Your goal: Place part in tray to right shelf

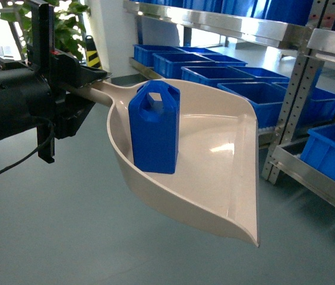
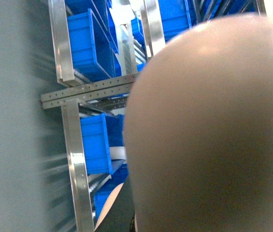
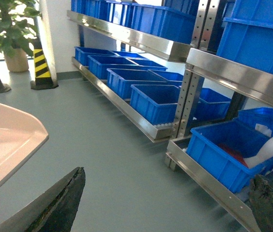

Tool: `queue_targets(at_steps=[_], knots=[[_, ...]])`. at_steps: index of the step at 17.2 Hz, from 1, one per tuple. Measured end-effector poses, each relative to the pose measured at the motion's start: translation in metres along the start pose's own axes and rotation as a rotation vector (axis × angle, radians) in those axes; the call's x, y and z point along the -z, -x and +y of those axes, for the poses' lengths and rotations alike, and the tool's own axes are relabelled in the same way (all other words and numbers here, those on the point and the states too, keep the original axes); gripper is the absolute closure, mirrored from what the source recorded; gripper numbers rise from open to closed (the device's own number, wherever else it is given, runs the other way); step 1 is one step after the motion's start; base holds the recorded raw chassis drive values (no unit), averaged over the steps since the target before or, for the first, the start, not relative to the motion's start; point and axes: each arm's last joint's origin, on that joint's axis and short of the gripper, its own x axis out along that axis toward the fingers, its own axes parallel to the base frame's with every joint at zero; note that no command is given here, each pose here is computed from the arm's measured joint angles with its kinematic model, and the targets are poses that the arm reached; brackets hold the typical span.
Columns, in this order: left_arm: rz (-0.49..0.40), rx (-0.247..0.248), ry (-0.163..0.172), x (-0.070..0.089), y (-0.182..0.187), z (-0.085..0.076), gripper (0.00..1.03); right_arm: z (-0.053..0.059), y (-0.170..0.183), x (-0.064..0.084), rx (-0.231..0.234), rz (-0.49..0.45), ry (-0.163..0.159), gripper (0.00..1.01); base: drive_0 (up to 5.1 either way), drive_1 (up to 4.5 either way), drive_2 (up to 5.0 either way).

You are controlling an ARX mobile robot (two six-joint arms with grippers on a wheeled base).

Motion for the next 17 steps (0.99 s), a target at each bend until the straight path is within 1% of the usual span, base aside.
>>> queue_targets(at_steps=[17], knots=[[0.004,0.001,0.0,0.0011,-0.0003,-0.0003,0.85,0.0,0.0,0.0,0.0,0.0,0.0,0.03,-1.6,-1.61,-1.6]])
